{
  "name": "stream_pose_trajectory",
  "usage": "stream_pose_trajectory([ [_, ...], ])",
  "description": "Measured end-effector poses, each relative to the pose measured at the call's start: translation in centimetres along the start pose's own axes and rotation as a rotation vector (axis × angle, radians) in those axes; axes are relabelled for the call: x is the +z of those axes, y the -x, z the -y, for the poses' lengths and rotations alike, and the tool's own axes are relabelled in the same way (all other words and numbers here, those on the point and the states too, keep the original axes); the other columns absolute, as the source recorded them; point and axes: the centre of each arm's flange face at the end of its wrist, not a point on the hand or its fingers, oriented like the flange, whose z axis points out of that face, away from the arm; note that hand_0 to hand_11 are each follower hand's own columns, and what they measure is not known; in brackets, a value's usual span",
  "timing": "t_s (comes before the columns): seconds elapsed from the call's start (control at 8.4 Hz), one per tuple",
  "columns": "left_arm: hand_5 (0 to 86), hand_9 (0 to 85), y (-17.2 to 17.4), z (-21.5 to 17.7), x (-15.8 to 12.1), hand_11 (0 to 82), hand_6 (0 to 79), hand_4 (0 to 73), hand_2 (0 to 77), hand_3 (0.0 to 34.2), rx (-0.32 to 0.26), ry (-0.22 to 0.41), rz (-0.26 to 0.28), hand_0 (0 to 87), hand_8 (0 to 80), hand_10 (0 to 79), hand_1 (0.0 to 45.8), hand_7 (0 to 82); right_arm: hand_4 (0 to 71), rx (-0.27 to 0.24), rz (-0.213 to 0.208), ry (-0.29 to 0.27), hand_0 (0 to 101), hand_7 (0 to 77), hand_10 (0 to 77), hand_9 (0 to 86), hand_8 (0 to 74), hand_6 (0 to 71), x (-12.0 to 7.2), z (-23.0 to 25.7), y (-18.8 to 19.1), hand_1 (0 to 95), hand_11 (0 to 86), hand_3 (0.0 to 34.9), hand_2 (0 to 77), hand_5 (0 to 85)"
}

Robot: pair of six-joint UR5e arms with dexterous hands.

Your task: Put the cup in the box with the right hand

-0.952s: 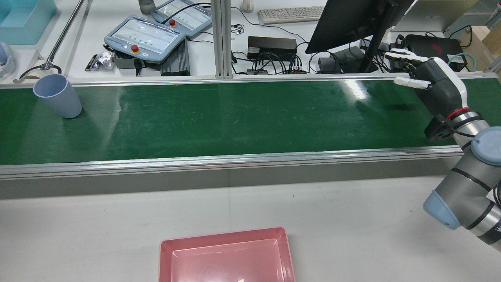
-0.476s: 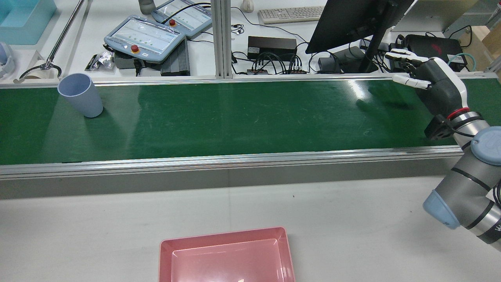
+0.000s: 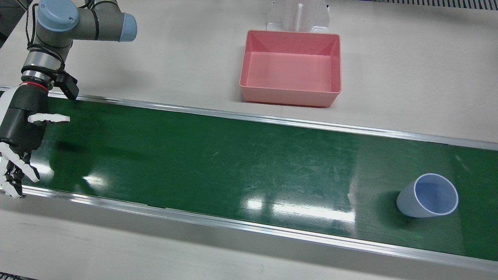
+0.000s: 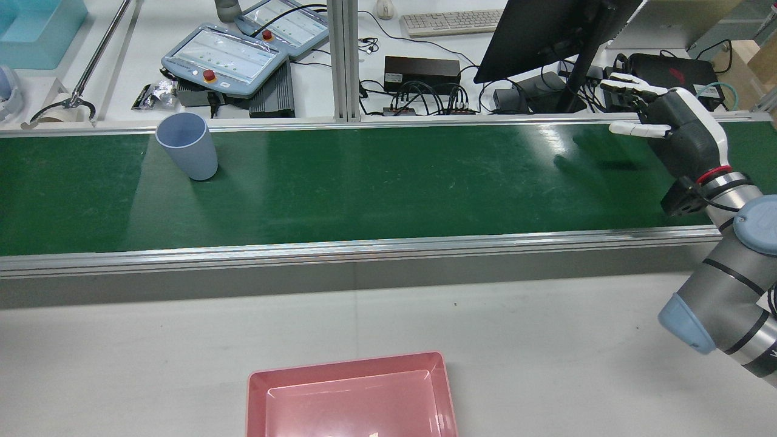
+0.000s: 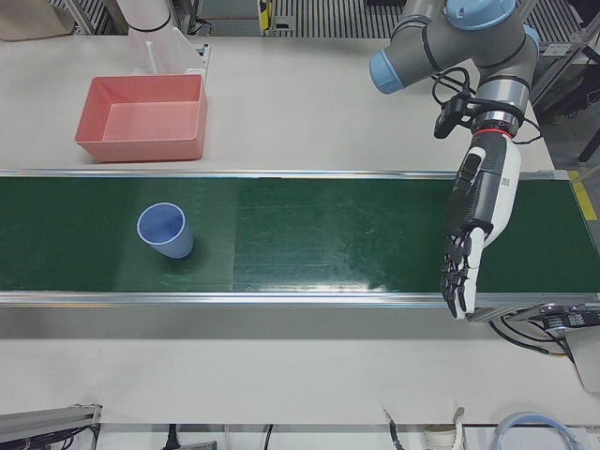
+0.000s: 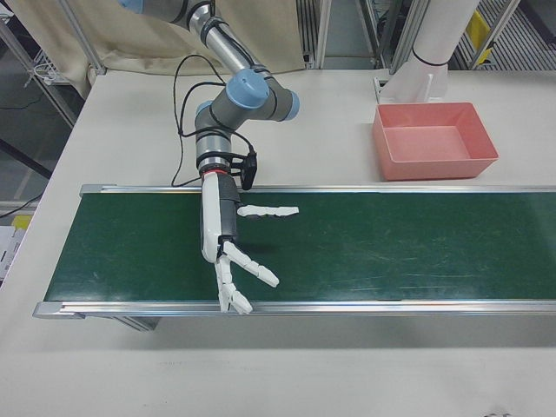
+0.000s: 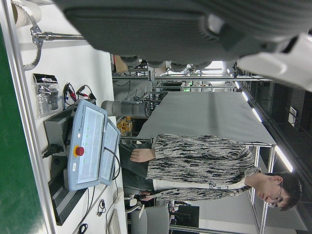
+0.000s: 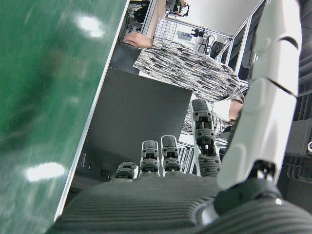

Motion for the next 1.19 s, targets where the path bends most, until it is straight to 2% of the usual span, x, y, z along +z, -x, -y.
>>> stream_pose_trajectory([
  [0.12, 0.5, 0.0, 0.0, 0.0, 0.0, 0.0, 0.0, 1.1, 1.1, 0.0, 0.000, 0.000, 0.000, 0.0, 0.0, 0.0, 0.5, 0.5, 17.5, -0.003, -0.009, 0.000, 49, 22.9, 2.7, 16.4, 7.6, 6.5, -0.1, 0.0, -0.5, 11.5, 5.4, 0.0, 15.8, 4.9],
  [0.24, 0.0, 0.0, 0.0, 0.0, 0.0, 0.0, 0.0, 1.1, 1.1, 0.0, 0.000, 0.000, 0.000, 0.0, 0.0, 0.0, 0.5, 0.5, 17.5, -0.008, -0.017, -0.003, 49, 22.9, 2.7, 16.4, 7.6, 6.5, -0.2, 0.1, -0.9, 11.5, 5.4, 0.0, 15.8, 4.9],
  [0.36, 0.5, 0.0, 0.0, 0.0, 0.0, 0.0, 0.0, 1.1, 1.1, 0.0, 0.000, -0.001, 0.000, 0.0, 0.0, 0.0, 0.5, 0.5, 21.3, -0.012, -0.023, -0.005, 49, 22.9, 2.2, 16.4, 7.6, 6.5, -0.3, 0.3, -1.3, 7.6, 5.4, 0.0, 7.1, 4.4],
  [0.6, 0.5, 0.0, 0.0, 0.0, 0.0, 0.0, 0.0, 1.1, 1.1, 0.0, 0.000, -0.001, 0.000, 0.0, 0.0, 0.0, 0.5, 0.5, 19.1, -0.015, -0.038, -0.004, 48, 22.9, 2.2, 16.4, 7.6, 6.5, -0.4, 0.1, -2.1, 9.8, 4.9, 0.0, 8.2, 3.8],
  [0.71, 0.5, 0.0, 0.0, 0.0, 0.0, 0.0, 0.5, 1.1, 1.1, 0.0, 0.000, -0.001, 0.000, 0.0, 0.0, 0.0, 0.5, 0.5, 20.2, -0.015, -0.044, -0.004, 48, 23.5, 2.7, 16.4, 7.6, 6.5, -0.5, 0.1, -2.4, 6.5, 4.9, 0.0, 3.3, 4.4],
  [0.83, 0.5, 0.0, 0.0, 0.0, 0.0, 0.0, 0.0, 1.1, 1.1, 0.0, 0.000, -0.001, 0.000, 0.0, 0.0, 0.0, 0.5, 0.5, 20.2, -0.015, -0.047, -0.003, 48, 23.5, 2.7, 16.4, 7.6, 6.5, -0.5, 0.0, -2.6, 12.0, 4.9, 0.0, 6.0, 4.4],
  [1.07, 0.0, 0.0, 0.0, 0.0, 0.0, 0.0, 0.5, 1.1, 1.1, 0.0, 0.000, -0.001, 0.000, 0.0, 0.0, 0.0, 0.5, 0.5, 17.5, -0.011, -0.047, 0.002, 47, 23.5, 2.7, 16.4, 7.6, 6.5, -0.4, -0.2, -2.7, 11.5, 4.9, 0.0, 13.6, 3.8],
  [1.19, 0.5, 0.0, 0.0, 0.0, 0.0, 0.0, 0.5, 1.1, 1.1, 0.0, 0.000, -0.001, 0.000, 0.0, 0.0, 0.0, 0.5, 0.5, 19.6, -0.008, -0.046, 0.007, 47, 23.5, 2.7, 16.4, 7.6, 6.5, -0.4, -0.6, -2.7, 7.6, 4.9, 0.0, 6.5, 3.8],
])
